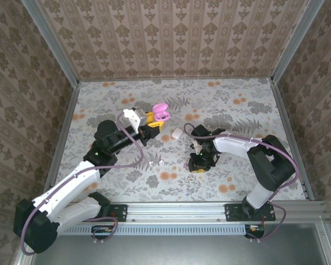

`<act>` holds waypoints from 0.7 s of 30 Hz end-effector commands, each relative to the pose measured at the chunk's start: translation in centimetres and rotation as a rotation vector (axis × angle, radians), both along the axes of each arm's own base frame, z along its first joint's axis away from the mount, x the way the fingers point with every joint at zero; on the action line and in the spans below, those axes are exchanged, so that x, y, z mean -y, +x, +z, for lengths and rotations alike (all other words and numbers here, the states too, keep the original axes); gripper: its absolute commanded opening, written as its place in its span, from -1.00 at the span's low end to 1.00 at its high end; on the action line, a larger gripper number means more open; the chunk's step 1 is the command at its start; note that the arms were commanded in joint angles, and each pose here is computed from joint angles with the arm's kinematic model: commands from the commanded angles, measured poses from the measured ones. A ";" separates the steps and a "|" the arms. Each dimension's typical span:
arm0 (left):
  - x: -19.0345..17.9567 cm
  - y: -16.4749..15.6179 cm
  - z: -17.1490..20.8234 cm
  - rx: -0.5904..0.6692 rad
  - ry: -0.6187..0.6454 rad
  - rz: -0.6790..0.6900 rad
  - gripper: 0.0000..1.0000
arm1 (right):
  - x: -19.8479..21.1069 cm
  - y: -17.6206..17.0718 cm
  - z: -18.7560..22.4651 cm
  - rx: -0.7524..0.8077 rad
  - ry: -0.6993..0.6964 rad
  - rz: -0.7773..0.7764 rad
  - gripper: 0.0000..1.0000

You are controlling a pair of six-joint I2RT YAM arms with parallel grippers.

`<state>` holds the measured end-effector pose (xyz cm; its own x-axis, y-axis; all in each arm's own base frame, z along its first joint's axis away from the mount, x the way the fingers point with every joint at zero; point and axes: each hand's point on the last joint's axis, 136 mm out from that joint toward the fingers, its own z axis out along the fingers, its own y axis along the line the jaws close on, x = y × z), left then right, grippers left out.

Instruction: Insert wireless bluetooth earbuds into charging case

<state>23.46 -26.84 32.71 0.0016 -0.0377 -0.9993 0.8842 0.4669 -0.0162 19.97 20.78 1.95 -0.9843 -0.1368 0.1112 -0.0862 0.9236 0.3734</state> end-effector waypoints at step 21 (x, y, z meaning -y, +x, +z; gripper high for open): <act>0.4 -0.1 1.7 0.028 -0.028 -0.016 -0.40 | -1.1 0.3 -1.1 -0.033 0.030 -0.010 -0.38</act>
<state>23.73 -27.07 32.22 -0.0116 -0.0282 -0.9995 0.8843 0.4664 -0.0234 19.90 20.86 1.43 -0.9822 -0.1316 0.1340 -0.0729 0.9246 0.3739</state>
